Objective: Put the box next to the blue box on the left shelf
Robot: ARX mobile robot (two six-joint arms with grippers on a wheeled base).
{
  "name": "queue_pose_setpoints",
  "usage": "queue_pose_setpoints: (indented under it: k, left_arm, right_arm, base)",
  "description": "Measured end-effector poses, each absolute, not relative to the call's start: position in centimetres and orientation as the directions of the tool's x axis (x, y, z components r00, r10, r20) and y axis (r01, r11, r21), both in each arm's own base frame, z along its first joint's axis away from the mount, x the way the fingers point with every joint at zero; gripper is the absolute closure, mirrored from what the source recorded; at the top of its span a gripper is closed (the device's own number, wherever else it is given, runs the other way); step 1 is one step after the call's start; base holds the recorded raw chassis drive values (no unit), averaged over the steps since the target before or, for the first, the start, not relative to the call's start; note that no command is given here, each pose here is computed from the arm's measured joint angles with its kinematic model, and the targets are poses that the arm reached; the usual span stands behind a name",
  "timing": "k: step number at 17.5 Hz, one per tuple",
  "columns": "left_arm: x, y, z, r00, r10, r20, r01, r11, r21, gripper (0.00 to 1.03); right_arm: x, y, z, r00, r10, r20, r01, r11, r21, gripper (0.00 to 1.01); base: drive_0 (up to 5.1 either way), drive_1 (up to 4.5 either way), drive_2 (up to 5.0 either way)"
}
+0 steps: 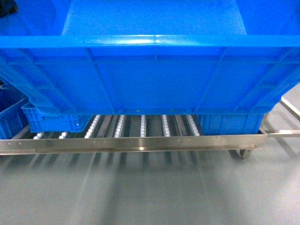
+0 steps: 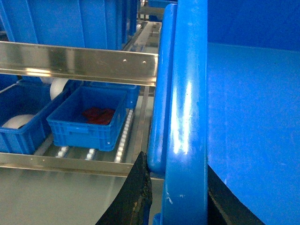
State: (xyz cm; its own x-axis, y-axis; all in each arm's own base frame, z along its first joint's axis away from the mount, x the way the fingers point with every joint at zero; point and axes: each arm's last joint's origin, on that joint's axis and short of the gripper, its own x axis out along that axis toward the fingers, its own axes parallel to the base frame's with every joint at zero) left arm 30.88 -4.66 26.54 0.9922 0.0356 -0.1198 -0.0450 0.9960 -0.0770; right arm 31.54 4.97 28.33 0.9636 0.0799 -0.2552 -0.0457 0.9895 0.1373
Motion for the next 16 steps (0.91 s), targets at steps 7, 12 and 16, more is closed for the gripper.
queue_pose_setpoints:
  k: [7,12,16]
  left_arm:
    - [30.90,-4.47,26.58,0.992,0.040,-0.118,-0.050,0.996,-0.079,0.86]
    - [30.89,-4.56,26.58,0.992,0.038,-0.118,-0.047,0.996,-0.079,0.86]
    - [30.89,-4.55,26.58,0.992,0.038,-0.118,-0.048,0.996,-0.079,0.86]
  right_arm:
    - [31.55,5.14,28.30,0.963,0.084,-0.255,-0.050,0.989,0.136,0.92]
    - [31.57,4.97,28.29,0.963,0.080,-0.256,-0.046,0.990,0.135,0.92]
    - [31.57,4.98,28.30,0.964,0.080,-0.255,-0.046,0.990,0.135,0.92]
  base:
    - [-4.9,2.39,2.4]
    - [-4.9,2.39,2.4]
    - [-4.9,2.39,2.4]
